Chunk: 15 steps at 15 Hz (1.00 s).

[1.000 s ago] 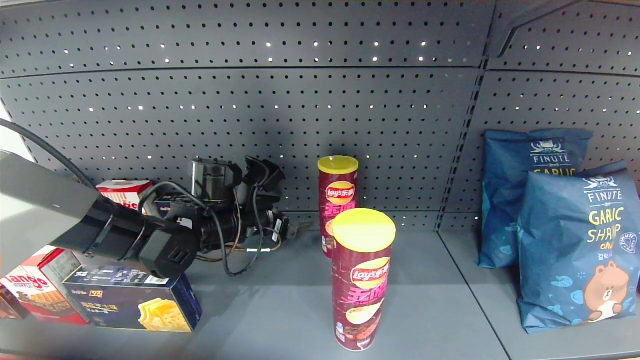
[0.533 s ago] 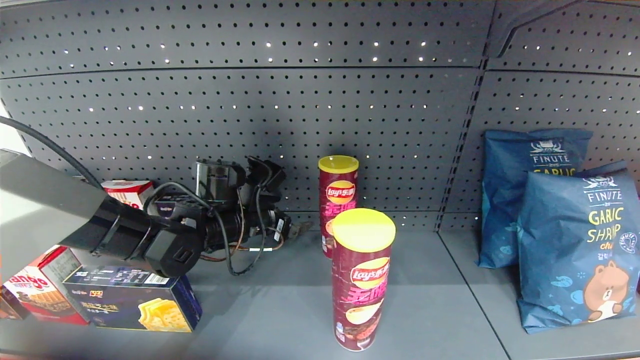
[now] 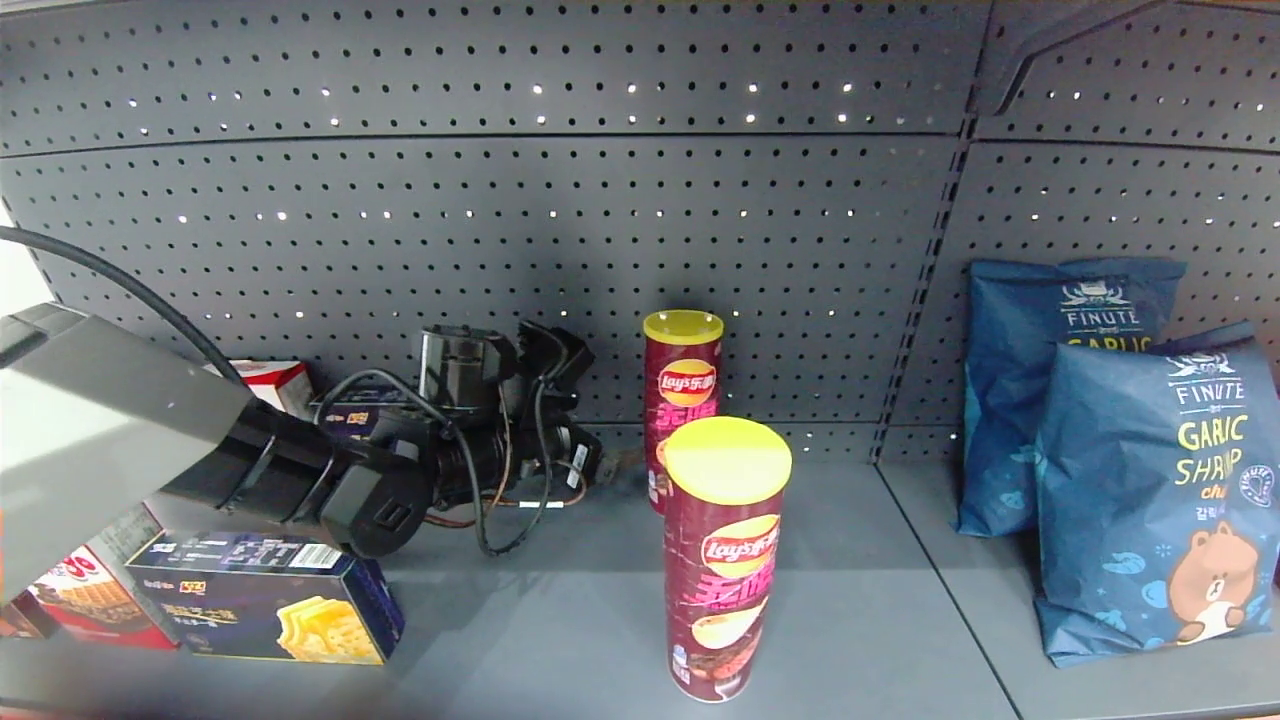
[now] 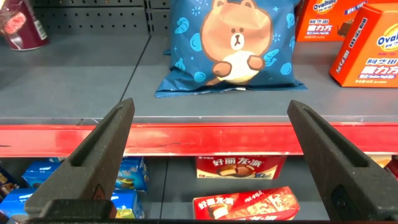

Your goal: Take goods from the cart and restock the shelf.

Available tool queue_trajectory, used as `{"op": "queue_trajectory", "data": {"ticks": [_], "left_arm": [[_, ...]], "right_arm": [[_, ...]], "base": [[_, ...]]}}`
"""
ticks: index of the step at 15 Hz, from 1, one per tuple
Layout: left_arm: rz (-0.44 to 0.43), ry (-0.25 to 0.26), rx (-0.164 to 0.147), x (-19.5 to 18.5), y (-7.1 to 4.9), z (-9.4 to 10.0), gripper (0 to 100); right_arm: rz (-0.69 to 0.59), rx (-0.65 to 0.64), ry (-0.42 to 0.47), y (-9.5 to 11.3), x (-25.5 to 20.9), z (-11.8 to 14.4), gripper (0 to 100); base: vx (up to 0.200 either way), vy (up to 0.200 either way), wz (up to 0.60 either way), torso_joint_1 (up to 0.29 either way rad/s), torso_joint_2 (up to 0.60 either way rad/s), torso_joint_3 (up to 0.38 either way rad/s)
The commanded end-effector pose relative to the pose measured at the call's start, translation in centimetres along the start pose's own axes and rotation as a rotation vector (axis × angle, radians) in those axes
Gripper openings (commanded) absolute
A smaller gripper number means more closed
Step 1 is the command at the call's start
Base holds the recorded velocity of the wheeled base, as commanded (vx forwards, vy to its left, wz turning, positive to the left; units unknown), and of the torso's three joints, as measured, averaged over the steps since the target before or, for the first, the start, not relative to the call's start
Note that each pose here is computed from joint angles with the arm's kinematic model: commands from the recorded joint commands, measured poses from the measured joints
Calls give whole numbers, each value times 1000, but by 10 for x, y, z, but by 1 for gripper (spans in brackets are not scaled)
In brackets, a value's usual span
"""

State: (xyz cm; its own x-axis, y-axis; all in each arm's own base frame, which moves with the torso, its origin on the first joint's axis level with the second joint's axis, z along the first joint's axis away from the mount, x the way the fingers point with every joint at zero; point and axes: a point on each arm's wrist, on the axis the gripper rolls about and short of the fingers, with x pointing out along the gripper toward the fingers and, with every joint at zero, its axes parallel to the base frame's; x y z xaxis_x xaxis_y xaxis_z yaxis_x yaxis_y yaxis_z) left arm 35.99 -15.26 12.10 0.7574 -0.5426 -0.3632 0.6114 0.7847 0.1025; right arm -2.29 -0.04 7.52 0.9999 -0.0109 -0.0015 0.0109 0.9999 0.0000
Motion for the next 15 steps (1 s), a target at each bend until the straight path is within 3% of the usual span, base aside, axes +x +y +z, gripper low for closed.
{"op": "queue_trajectory", "data": {"ticks": [1,5,7,10,12,15], "left_arm": [[-7,6,1,3,-3,-2,100],[-2,2,3,2,-1,-2,100],[33,-50,15,-5,3,10,100],[113,-171,24,-51,19,47,100],[142,-185,28,-81,13,58,100],[226,-173,19,-122,3,55,100]], "right_arm": [[0,0,2,0,0,0,100],[0,0,2,0,0,0,100],[0,0,2,0,0,0,100],[0,0,2,0,0,0,100],[0,0,2,0,0,0,100],[0,0,2,0,0,0,100]], "base": [[0,0,0,0,0,0],[0,0,0,0,0,0],[0,0,0,0,0,0],[0,0,0,0,0,0],[0,0,0,0,0,0],[0,0,0,0,0,0]]}}
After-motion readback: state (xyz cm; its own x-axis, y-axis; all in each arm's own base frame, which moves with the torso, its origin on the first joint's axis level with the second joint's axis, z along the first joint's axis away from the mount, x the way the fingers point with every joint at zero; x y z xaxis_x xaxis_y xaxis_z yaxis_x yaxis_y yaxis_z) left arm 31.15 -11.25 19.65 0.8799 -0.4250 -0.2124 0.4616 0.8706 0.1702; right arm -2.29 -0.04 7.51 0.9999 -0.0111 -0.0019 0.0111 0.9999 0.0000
